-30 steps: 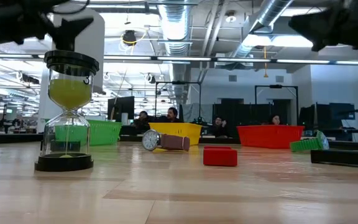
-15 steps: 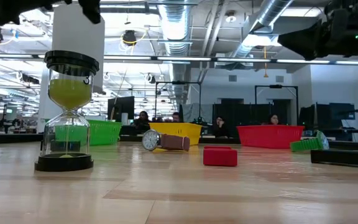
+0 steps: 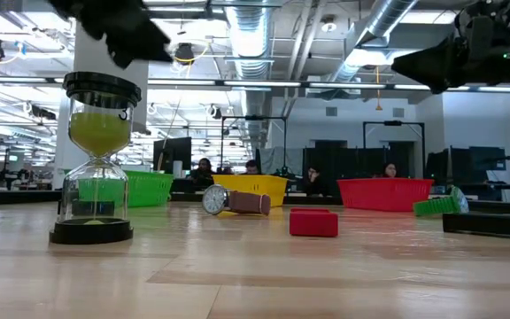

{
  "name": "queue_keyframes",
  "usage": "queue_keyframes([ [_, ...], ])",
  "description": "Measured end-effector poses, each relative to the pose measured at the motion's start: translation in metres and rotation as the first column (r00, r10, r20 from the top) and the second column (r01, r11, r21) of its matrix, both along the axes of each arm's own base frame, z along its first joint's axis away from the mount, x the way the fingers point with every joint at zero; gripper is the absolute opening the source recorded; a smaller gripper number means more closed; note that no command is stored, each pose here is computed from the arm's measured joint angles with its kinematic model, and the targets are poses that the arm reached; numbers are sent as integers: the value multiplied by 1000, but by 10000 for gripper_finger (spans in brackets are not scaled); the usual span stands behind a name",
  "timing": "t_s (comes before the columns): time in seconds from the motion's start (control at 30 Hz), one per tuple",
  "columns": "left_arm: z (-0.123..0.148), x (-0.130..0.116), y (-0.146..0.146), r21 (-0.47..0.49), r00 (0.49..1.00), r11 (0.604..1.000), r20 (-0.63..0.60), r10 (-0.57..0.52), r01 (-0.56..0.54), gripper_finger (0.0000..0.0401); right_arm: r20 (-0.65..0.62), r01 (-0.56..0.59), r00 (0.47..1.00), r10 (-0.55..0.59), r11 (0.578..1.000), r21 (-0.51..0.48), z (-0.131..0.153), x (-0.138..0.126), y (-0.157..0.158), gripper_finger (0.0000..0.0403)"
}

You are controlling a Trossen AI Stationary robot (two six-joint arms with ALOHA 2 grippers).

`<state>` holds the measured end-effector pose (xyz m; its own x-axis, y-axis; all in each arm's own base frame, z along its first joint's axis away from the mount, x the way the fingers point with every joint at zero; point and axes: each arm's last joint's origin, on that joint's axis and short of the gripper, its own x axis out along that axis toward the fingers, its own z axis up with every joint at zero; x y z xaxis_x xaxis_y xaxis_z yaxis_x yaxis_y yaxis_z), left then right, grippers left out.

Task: Pick & Place Office items
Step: Put the left black timer into the green bin

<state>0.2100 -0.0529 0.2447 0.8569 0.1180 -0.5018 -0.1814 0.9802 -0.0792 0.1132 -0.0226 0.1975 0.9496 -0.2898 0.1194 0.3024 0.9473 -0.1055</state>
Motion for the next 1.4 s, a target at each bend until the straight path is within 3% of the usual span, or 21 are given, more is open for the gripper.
queue_keyframes([
  [0.3, -41, 8, -3, 22, 962, 998, -268, 61, -57, 243, -12, -4, 1000, 5, 999, 46, -2, 0, 0, 103],
  [0.53, -69, 3, 0, 28, 864, 982, -471, 178, -188, 270, -12, -4, 1000, 5, 999, 46, -2, 0, 0, 103],
  [0.83, -96, 6, -2, 47, 792, 973, -572, 213, -227, 267, -11, -4, 1000, 5, 999, 43, -2, 0, 0, 103],
  [1.07, -114, -1, -1, 6, 737, 961, -640, 217, -277, 265, -11, -4, 1000, 4, 999, 37, -2, 0, 0, 103],
  [1.23, -115, -2, -2, -20, 736, 963, -649, 193, -270, 260, -4, -3, 1000, 3, 999, 34, -1, 0, 0, 103],
  [1.4, -119, -5, -1, -35, 742, 963, -646, 182, -267, 227, -5, -3, 1000, 3, 999, 34, -1, 0, 0, 103],
])
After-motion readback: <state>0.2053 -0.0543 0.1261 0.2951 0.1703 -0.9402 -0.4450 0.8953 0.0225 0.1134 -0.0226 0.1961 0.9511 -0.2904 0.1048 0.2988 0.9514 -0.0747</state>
